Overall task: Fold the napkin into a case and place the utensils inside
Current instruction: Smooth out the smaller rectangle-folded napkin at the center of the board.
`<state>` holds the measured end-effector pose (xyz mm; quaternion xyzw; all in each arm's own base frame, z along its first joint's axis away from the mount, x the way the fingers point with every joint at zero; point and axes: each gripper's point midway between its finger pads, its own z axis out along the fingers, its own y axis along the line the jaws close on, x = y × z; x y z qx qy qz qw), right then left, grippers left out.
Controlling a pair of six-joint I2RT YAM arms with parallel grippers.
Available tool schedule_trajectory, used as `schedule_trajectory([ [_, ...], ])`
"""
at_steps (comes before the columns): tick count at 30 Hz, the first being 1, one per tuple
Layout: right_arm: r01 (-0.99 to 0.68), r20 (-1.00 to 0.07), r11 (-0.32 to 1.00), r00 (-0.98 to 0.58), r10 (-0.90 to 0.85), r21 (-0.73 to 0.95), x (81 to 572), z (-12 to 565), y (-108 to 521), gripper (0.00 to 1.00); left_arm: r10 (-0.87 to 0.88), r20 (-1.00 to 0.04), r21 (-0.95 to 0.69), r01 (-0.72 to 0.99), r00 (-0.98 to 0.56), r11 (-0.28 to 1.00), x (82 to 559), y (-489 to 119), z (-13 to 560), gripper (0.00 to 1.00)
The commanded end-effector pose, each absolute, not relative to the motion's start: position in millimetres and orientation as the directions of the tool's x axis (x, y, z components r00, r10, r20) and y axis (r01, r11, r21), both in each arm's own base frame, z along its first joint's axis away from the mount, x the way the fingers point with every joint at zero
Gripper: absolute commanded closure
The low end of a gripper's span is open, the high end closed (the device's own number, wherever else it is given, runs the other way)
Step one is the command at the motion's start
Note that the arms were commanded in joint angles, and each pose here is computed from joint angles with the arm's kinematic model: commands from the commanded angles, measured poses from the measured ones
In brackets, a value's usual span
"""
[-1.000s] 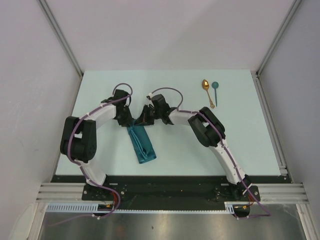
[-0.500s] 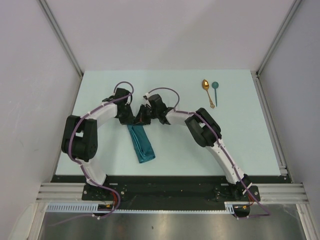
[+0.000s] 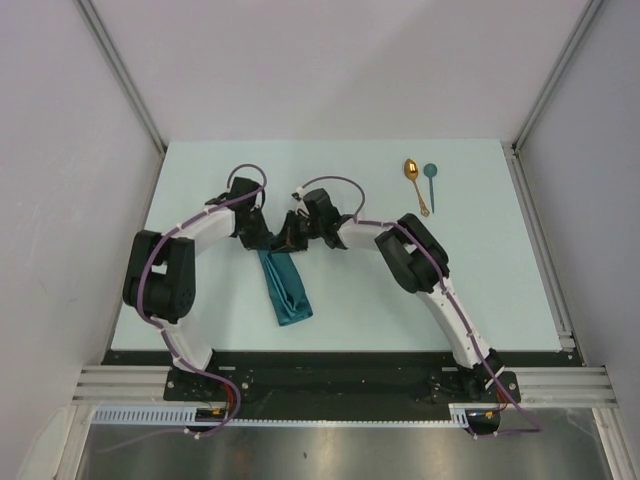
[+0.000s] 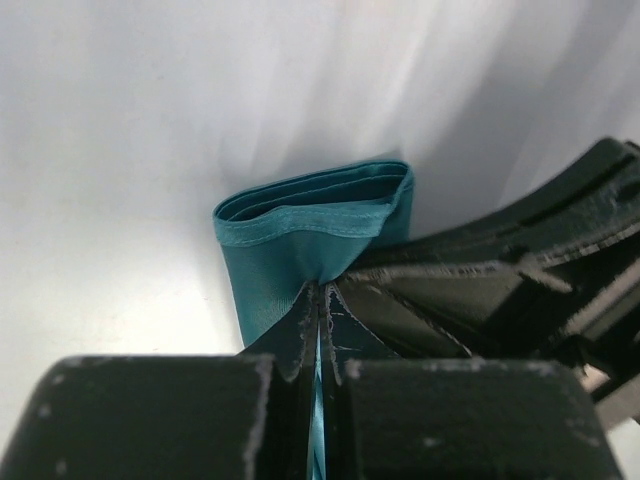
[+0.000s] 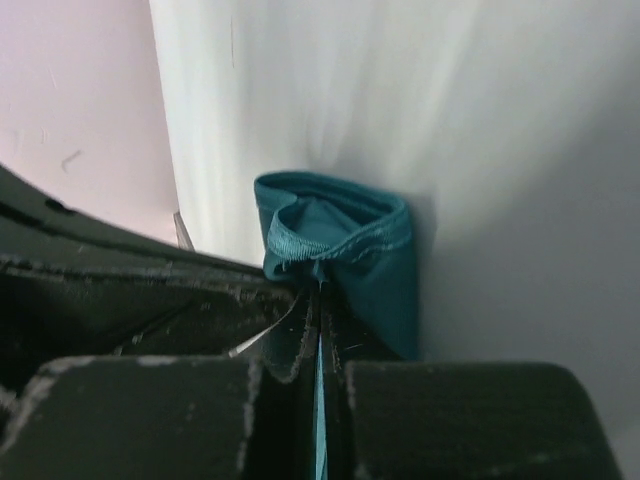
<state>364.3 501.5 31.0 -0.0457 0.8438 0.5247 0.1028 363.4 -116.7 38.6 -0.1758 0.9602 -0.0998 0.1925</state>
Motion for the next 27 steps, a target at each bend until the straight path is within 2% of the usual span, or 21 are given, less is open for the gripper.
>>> schedule_trajectory([
  [1,-0.255,-0.279,0.381,-0.96,0.007,0.889,358.9,83.4,494.7,1.0,-0.41,-0.366,-0.338,-0.291,-0.835,0.895,370.6,-127.8,54.3,1.0],
  [6,-0.264,-0.286,0.371,-0.958,0.005,0.89,358.1,98.0,489.8,0.99,-0.41,-0.363,-0.351,-0.285,-0.837,0.892,369.8,-130.2,56.3,0.98],
  [9,-0.271,-0.295,0.373,-0.955,0.007,0.887,355.8,109.9,485.7,0.97,-0.413,-0.365,-0.359,-0.283,-0.834,0.89,369.5,-129.9,57.1,0.9],
  [10,-0.287,-0.311,0.383,-0.95,0.0,0.878,355.1,109.6,484.4,0.96,-0.412,-0.363,-0.364,-0.28,-0.836,0.888,369.8,-130.7,58.2,0.82],
  [11,-0.287,-0.311,0.405,-0.951,-0.007,0.868,351.9,113.6,479.8,0.95,-0.413,-0.364,-0.363,-0.282,-0.835,0.888,369.6,-129.8,59.0,0.78],
  [13,-0.35,-0.373,0.439,-0.927,-0.036,0.827,351.5,113.4,473.2,0.86,-0.416,-0.378,-0.376,-0.274,-0.827,0.885,369.7,-129.7,67.0,0.68],
  [14,-0.349,-0.364,0.479,-0.929,-0.064,0.805,343.5,111.7,465.0,0.83,-0.415,-0.381,-0.377,-0.271,-0.826,0.886,368.5,-129.0,68.7,0.66],
  [15,-0.369,-0.38,0.5,-0.921,-0.085,0.784,340.5,111.3,460.7,0.77,-0.417,-0.388,-0.379,-0.269,-0.822,0.885,367.9,-126.3,73.8,0.63],
  [18,-0.459,-0.445,0.592,-0.877,-0.182,0.663,328.6,102.3,446.2,0.63,-0.432,-0.424,-0.388,-0.272,-0.796,0.881,363.5,-113.4,94.3,0.6],
  [21,-0.541,-0.48,0.637,-0.828,-0.289,0.549,311.6,94.1,439.6,0.53,-0.469,-0.471,-0.396,-0.296,-0.748,0.869,355.1,-91.1,119.1,0.6],
  [27,-0.625,-0.486,0.666,-0.765,-0.422,0.406,287.1,87.6,447.4,0.39,-0.543,-0.59,-0.419,-0.347,-0.598,0.839,318.2,-43.0,165.4,0.58],
])
